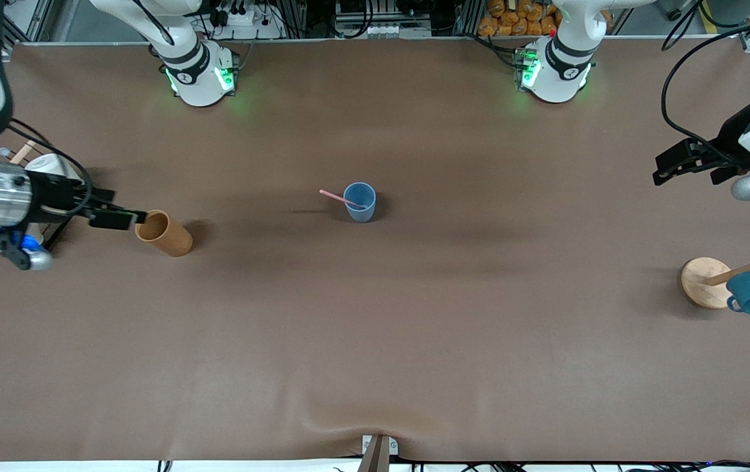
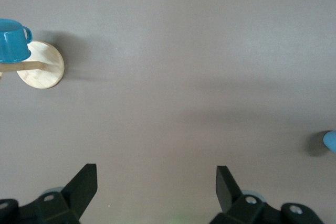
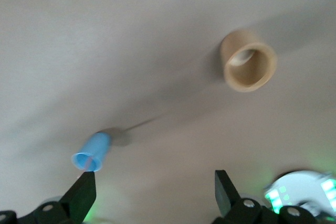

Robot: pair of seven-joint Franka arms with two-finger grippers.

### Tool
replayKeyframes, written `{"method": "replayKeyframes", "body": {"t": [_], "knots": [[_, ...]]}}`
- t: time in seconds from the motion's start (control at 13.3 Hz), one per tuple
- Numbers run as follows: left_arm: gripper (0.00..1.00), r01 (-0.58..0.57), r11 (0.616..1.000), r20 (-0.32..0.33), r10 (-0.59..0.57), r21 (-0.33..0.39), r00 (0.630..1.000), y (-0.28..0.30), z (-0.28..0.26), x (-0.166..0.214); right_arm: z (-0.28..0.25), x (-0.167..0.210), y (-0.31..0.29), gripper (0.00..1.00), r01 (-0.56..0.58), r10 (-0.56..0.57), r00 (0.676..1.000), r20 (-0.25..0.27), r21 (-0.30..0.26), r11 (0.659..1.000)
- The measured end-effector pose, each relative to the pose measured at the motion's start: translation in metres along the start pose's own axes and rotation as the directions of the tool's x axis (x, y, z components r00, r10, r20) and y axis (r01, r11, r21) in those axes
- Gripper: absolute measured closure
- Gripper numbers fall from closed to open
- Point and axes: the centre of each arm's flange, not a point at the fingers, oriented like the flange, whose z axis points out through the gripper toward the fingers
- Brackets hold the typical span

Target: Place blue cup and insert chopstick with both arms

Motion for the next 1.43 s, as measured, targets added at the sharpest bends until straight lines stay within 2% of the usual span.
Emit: {"method": "replayKeyframes", "body": {"t": [0.22,0.38,0.9,1.12,1.43], "knots": [[0.0,-0.004,1.0,-0.003,0.004,0.002,1.0,0.002,-0.003,-0.008,-0.022,-0.004,0.015,0.0,0.156,-0.162,0.985,-0.057,-0.095,0.983],[0.0,-0.006,1.0,-0.011,0.006,0.003,1.0,0.003,-0.008,-0.012,-0.044,-0.02,0.022,0.0,0.218,-0.233,0.968,-0.095,-0.146,0.965],[0.0,0.001,1.0,-0.031,-0.001,0.005,1.0,0.0,-0.02,-0.023,-0.088,-0.094,0.03,0.0,0.245,-0.279,0.944,-0.176,-0.192,0.95],[0.0,0.014,1.0,-0.033,-0.013,0.005,0.999,-0.007,-0.024,-0.028,-0.097,-0.094,0.031,0.0,0.24,-0.289,0.928,-0.235,-0.216,0.947],[0.0,0.036,0.999,-0.034,-0.036,0.004,0.999,-0.02,-0.026,-0.029,-0.096,-0.095,0.024,0.0,0.249,-0.307,0.92,-0.243,-0.244,0.937]]}}
